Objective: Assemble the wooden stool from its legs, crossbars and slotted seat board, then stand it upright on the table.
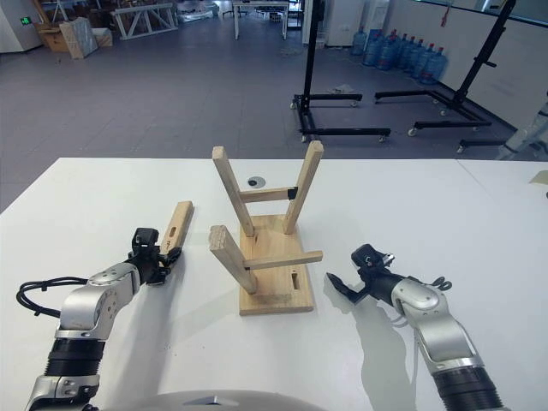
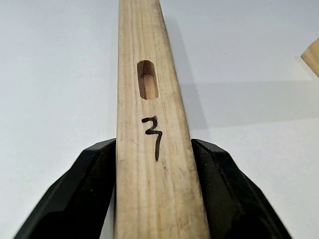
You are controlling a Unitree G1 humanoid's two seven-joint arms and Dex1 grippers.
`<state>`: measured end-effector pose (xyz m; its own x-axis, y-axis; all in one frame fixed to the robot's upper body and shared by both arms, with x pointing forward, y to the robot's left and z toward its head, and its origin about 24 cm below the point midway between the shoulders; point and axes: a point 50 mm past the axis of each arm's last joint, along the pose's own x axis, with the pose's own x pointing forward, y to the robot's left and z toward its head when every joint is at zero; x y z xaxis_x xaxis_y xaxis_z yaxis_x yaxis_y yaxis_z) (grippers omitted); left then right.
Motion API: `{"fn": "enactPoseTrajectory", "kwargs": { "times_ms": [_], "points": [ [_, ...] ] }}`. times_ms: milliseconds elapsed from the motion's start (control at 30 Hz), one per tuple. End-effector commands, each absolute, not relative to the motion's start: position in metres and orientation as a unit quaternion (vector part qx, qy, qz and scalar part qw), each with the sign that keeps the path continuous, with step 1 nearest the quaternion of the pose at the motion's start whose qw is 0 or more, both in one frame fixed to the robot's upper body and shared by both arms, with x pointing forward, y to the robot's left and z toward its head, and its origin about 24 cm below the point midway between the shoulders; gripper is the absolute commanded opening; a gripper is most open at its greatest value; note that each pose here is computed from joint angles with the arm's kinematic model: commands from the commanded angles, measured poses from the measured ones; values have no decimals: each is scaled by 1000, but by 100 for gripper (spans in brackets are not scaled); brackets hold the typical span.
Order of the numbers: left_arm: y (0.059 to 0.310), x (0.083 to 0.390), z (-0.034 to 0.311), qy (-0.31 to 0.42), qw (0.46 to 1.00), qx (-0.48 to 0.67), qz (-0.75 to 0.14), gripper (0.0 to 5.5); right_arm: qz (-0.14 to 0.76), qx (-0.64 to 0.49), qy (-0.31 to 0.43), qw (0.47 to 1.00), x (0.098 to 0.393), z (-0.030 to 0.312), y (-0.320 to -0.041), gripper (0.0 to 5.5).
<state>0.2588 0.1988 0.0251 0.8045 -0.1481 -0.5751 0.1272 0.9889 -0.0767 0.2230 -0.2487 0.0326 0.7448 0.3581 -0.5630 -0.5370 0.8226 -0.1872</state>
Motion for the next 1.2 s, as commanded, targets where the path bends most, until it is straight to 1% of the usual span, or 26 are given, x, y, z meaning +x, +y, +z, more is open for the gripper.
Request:
{"fn": "enactPoseTrajectory", "kwargs": {
  "times_ms": [33, 233, 267, 333, 433, 500, 567, 600, 633, 667, 700, 733, 767, 800, 833, 900, 933, 1000, 1067, 1100, 1200],
  "points": [
    [196, 246, 1, 353, 932, -51, -67, 205, 243, -166, 315, 902, 211, 12, -251, 540],
    [206, 261, 19, 297, 953, -32, -51, 205, 241, -164, 313, 904, 212, 11, -251, 540],
    [208, 267, 26, 280, 958, -31, -47, 205, 240, -164, 313, 904, 212, 11, -251, 540],
    [218, 284, 52, 217, 975, -35, -36, 205, 238, -163, 311, 906, 214, 11, -251, 540],
    [238, 311, 110, 92, 995, -31, -18, 205, 227, -161, 304, 911, 218, 14, -255, 540],
    [255, 323, 163, -14, 1000, -22, -17, 205, 210, -164, 300, 916, 221, 19, -265, 540],
    [262, 321, 229, -140, 988, 4, -69, 205, 174, -153, 276, 933, 229, 37, -283, 540],
    [262, 318, 247, -175, 980, 11, -95, 205, 161, -144, 263, 940, 233, 45, -289, 540],
    [253, 312, 269, -212, 965, 12, -151, 205, 139, -118, 231, 956, 240, 65, -301, 540],
    [241, 306, 286, -235, 948, 11, -213, 205, 123, -85, 185, 971, 250, 93, -313, 540],
    [223, 299, 301, -253, 923, -7, -289, 205, 118, -37, 117, 985, 262, 134, -324, 540],
    [204, 293, 311, -260, 892, -36, -368, 205, 137, 7, 45, 990, 271, 179, -328, 540],
    [190, 288, 316, -258, 863, -68, -428, 205, 168, 40, -11, 985, 277, 216, -326, 540],
    [175, 287, 315, -244, 835, -94, -484, 205, 213, 60, -59, 973, 283, 252, -316, 540],
    [159, 288, 309, -221, 813, -111, -528, 205, 262, 79, -99, 957, 288, 284, -301, 540],
    [141, 291, 294, -186, 795, -117, -566, 205, 344, 118, -143, 921, 294, 325, -272, 540],
    [136, 293, 288, -173, 791, -125, -574, 205, 385, 139, -157, 899, 293, 338, -258, 540],
    [132, 293, 282, -158, 778, -156, -588, 205, 450, 170, -168, 861, 284, 349, -242, 540],
    [128, 288, 280, -147, 760, -175, -608, 205, 499, 197, -165, 828, 277, 347, -228, 540],
    [125, 287, 278, -141, 755, -178, -615, 205, 513, 211, -151, 818, 277, 342, -219, 540],
    [119, 285, 275, -130, 746, -181, -627, 205, 525, 245, -115, 807, 280, 328, -203, 540]
  ]
}}
